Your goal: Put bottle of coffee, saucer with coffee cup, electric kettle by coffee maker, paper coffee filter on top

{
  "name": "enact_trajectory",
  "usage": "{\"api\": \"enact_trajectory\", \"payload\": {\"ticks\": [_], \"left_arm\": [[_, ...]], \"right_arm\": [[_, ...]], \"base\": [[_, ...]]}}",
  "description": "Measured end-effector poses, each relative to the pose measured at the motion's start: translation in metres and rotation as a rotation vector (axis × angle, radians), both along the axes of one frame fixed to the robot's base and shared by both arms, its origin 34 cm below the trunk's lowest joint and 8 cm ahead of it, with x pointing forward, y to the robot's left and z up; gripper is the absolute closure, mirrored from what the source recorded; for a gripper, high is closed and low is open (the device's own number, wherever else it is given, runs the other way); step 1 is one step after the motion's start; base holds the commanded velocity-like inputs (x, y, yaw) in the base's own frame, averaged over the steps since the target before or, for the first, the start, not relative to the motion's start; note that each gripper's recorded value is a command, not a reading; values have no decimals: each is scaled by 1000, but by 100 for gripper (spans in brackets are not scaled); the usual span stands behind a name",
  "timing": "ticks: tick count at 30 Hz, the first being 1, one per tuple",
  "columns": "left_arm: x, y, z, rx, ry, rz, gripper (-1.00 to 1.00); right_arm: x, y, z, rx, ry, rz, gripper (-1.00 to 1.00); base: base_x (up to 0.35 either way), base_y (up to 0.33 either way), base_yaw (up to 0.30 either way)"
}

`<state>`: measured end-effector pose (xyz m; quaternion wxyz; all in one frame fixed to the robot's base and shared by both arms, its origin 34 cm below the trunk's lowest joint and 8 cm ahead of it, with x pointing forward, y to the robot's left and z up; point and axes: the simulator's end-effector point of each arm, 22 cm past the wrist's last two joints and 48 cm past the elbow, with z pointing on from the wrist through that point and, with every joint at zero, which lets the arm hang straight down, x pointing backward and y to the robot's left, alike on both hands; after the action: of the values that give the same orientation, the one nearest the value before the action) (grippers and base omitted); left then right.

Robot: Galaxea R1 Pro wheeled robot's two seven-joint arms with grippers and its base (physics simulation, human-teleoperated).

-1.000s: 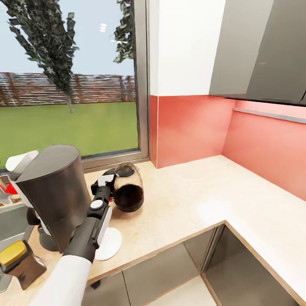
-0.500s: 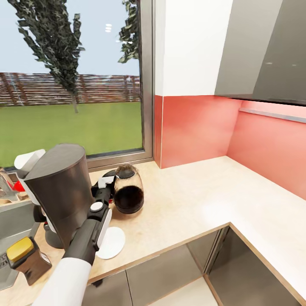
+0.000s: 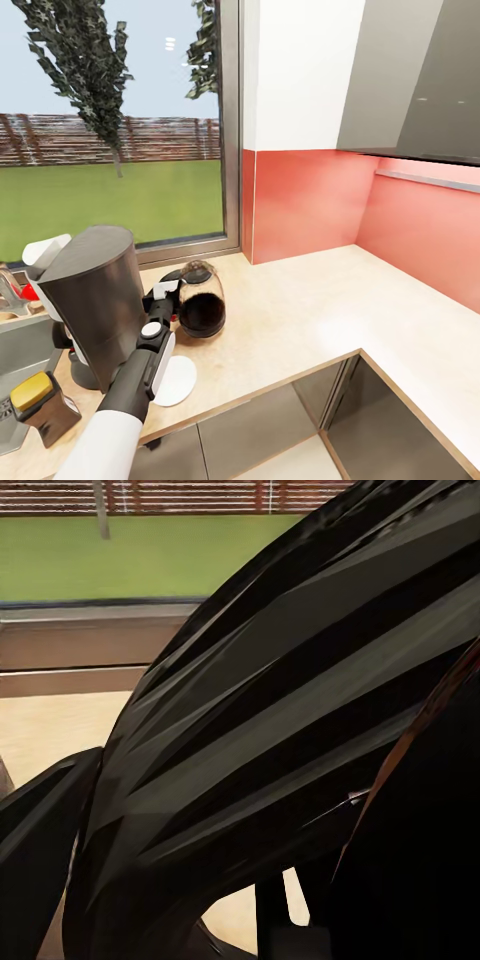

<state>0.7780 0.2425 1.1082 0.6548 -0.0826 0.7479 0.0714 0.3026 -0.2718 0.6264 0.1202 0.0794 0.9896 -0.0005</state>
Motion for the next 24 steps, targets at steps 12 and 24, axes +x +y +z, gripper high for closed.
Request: {"api": "enact_trajectory", "payload": {"ticks": [12, 24], "left_arm": [[0, 1, 0, -1, 0, 1, 100], [0, 1, -1, -2, 1, 2, 100]], "right_arm": [[0, 0, 0, 0, 0, 0, -100], [0, 0, 0, 0, 0, 0, -100]], "base": [[0, 0, 0], [0, 0, 0]]}}
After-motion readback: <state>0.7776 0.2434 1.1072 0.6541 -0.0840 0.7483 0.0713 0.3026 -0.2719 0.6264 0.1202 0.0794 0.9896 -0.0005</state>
